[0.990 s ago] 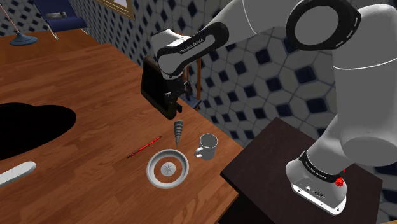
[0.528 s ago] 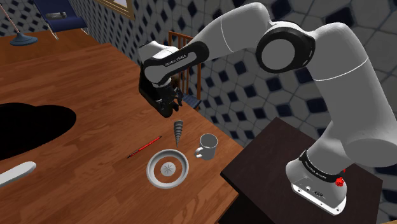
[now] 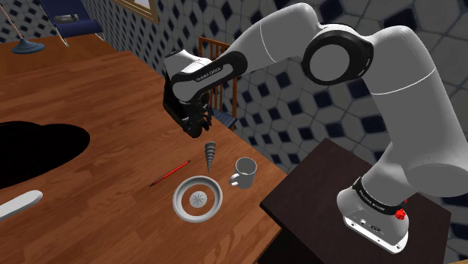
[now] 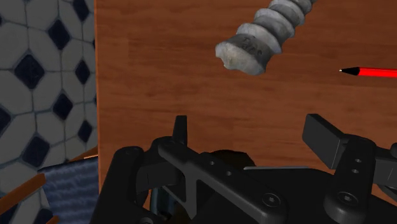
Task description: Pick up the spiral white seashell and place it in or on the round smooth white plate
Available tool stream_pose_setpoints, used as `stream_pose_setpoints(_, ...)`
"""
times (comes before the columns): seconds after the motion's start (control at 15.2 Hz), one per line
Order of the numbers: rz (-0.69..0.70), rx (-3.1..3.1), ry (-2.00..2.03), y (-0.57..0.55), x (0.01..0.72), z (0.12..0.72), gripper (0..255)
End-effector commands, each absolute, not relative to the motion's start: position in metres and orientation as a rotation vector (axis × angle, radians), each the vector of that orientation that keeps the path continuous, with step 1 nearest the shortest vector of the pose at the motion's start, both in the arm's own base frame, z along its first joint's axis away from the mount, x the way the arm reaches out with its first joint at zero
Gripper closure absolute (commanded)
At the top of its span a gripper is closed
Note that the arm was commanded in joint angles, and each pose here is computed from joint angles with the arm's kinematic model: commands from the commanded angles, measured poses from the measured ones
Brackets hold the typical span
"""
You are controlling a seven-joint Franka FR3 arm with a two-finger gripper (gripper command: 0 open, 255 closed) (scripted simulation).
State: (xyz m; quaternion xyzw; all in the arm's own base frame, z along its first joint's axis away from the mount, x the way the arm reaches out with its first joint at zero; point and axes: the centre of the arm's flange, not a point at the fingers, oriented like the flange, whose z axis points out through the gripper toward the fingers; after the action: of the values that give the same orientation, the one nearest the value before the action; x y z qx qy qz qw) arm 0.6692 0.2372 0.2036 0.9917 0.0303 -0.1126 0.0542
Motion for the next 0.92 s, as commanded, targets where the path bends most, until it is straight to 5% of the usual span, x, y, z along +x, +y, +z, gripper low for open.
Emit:
stream_pose_setpoints(0.0, -0.438, 2.987, 0.097, 0.2290, 0.6567, 0.1575, 0)
stream_pose_setpoints(0.26, -0.438, 2.987, 0.097, 0.2290, 0.6567, 0.1575, 0)
stream_pose_setpoints(0.33, -0.437, 2.987, 0.097, 0.2303, 0.6595, 0.1561, 255)
stream_pose_setpoints(0.86, -0.441, 2.988, 0.098, 0.2290, 0.6561, 0.1586, 255)
